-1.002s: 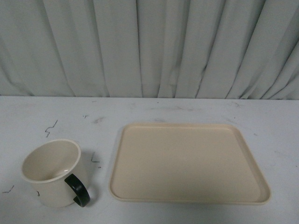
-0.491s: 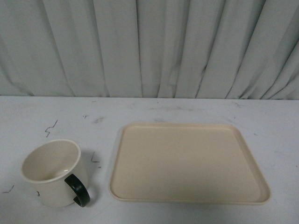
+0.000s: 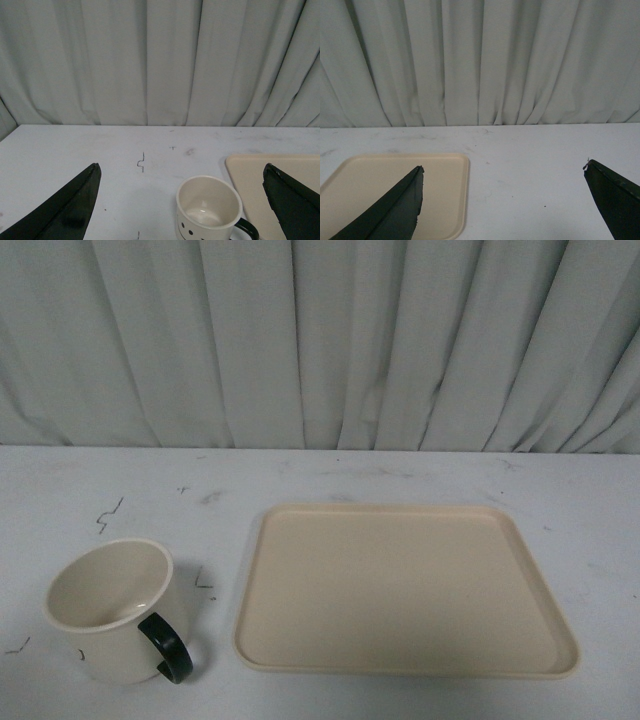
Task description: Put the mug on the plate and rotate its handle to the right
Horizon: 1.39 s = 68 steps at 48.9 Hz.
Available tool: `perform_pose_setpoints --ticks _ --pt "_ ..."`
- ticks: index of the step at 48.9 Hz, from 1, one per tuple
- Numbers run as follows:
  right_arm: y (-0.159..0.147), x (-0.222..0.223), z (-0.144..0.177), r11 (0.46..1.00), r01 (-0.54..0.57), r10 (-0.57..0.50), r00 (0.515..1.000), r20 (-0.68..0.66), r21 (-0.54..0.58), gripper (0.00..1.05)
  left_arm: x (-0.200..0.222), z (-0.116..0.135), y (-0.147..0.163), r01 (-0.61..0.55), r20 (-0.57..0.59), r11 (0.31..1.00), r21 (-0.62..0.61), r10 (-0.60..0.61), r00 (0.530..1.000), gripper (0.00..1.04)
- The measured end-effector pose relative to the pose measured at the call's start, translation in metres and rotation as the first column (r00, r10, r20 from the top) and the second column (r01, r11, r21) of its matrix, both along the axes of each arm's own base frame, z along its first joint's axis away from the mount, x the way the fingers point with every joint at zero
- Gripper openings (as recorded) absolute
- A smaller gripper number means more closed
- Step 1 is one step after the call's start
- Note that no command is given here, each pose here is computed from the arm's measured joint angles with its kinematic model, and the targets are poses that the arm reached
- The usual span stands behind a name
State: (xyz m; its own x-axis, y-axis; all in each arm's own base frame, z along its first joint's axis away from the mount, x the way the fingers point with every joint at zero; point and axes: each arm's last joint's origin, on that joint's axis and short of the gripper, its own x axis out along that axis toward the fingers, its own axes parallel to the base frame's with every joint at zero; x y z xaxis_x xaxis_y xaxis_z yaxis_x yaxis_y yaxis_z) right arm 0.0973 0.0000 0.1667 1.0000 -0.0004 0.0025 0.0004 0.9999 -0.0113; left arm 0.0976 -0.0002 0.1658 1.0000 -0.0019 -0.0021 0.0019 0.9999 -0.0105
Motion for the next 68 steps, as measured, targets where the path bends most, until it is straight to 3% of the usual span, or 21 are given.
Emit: perform_pose_setpoints --ticks 10,20,28,35,41,47,50,52,54,59,60,68 --pt "0.000 0.000 0.000 1.000 0.000 0.000 1.000 0.000 0.000 0.98 0.014 0.017 -0.012 -0.043 -0.036 0.996 0.080 0.046 0.998 0.98" --pt "0.000 0.000 0.000 1.000 0.000 0.000 1.000 0.000 0.000 0.98 0.046 0.039 -0.038 -0.010 -0.064 0.998 0.067 0.015 0.998 0.98" --pt "0.000 0.000 0.000 1.000 0.000 0.000 1.000 0.000 0.000 0.98 0.078 0.033 -0.057 0.026 -0.227 0.993 0.115 0.001 0.974 0.98" --pt "0.000 0.000 0.000 1.000 0.000 0.000 1.000 0.000 0.000 0.98 0.107 0.016 -0.051 -0.016 -0.405 0.982 0.189 0.092 0.910 0.98" --pt "0.000 0.000 0.000 1.000 0.000 0.000 1.000 0.000 0.000 0.98 0.155 -0.007 -0.022 0.090 -0.626 0.975 0.201 0.057 0.778 0.98" --pt "0.000 0.000 0.000 1.000 0.000 0.000 1.000 0.000 0.000 0.98 0.183 -0.029 -0.017 0.138 -0.705 0.976 0.168 0.021 0.709 0.98" --pt "0.000 0.000 0.000 1.000 0.000 0.000 1.000 0.000 0.000 0.98 0.193 -0.038 -0.012 0.130 -0.709 0.979 0.160 0.022 0.705 0.98" --pt "0.000 0.000 0.000 1.000 0.000 0.000 1.000 0.000 0.000 0.98 0.196 -0.045 -0.010 0.126 -0.723 0.982 0.142 0.016 0.691 0.76" --pt "0.000 0.000 0.000 1.000 0.000 0.000 1.000 0.000 0.000 0.98 0.196 -0.050 -0.007 0.124 -0.739 0.986 0.108 -0.004 0.673 0.64" --pt "0.000 0.000 0.000 1.000 0.000 0.000 1.000 0.000 0.000 0.98 0.196 -0.050 -0.008 0.131 -0.745 0.990 0.048 -0.052 0.665 0.08" --pt "0.000 0.000 0.000 1.000 0.000 0.000 1.000 0.000 0.000 0.98 0.196 -0.049 -0.008 0.124 -0.742 0.992 0.038 -0.056 0.668 0.03" --pt "0.000 0.000 0.000 1.000 0.000 0.000 1.000 0.000 0.000 0.98 0.192 -0.035 -0.007 0.121 -0.727 0.992 0.034 -0.059 0.684 0.03"
